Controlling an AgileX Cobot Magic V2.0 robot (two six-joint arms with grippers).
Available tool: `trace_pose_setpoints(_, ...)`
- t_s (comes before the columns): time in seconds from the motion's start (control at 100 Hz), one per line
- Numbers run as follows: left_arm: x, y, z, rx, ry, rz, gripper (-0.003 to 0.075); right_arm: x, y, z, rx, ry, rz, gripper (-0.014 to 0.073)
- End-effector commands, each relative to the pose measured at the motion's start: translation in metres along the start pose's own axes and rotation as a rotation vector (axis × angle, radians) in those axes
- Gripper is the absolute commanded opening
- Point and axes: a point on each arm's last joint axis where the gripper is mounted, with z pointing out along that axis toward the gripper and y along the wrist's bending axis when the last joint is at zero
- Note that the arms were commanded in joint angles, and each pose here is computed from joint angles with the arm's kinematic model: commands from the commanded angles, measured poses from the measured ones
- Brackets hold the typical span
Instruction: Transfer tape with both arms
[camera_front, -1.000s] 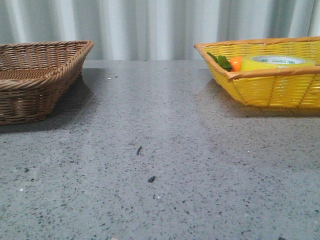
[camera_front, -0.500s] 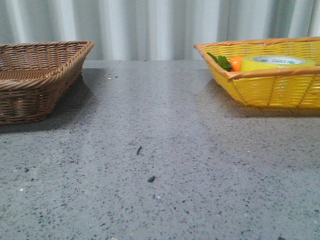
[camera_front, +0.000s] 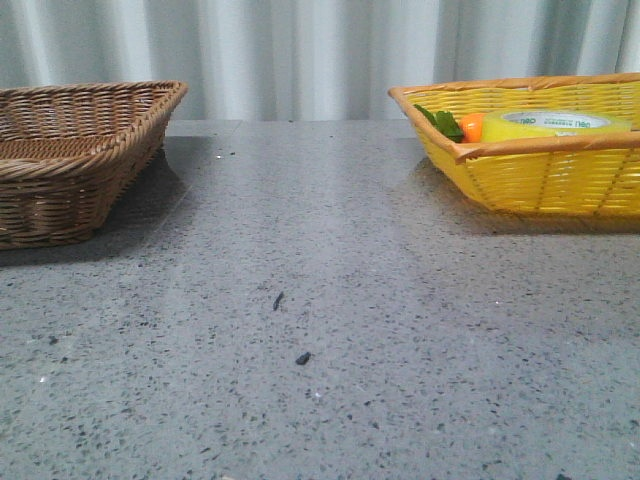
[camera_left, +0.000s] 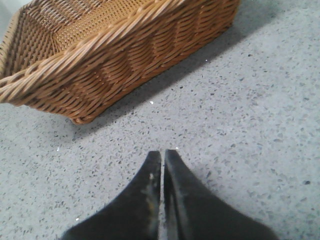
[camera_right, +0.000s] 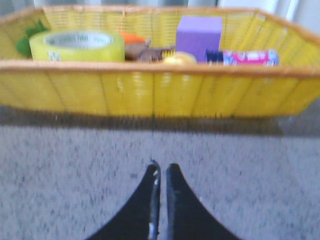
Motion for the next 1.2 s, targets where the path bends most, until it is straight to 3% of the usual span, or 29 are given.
trace_pose_setpoints(0.0, -0.003, 0.001, 0.002, -0.01, -0.047, -0.001, -0.002, -0.006, -0.001, 0.0, 0.019, -0.127, -0.013, -0.0048)
trace_pose_setpoints(0.29, -0.004, 0.001, 0.002, -0.013, -0.057, -0.001, -0.002, -0.006, -0.001, 0.0, 0.019, -0.132, -0.013, -0.0048)
trace_pose_setpoints(0.63, -0.023, 0.007, -0.002, -0.084, -0.273, -0.023, -0.002, -0.007, -0.001, 0.0, 0.02, -0.138, -0.013, -0.0048)
trace_pose_setpoints(0.88, -0.028, 0.011, -0.004, -0.057, -0.348, -0.388, -0.002, -0.007, -0.001, 0.0, 0.02, -0.138, -0.013, -0.0048)
trace_pose_setpoints(1.06, -0.027, 0.011, -0.004, -0.032, -0.352, -0.571, -0.002, -0.007, -0.001, 0.0, 0.02, -0.138, -0.013, -0.0048)
trace_pose_setpoints(1.19, -0.027, 0.012, -0.004, -0.014, -0.355, -0.703, -0.002, -0.011, -0.001, 0.0, 0.017, -0.183, 0.056, -0.0048)
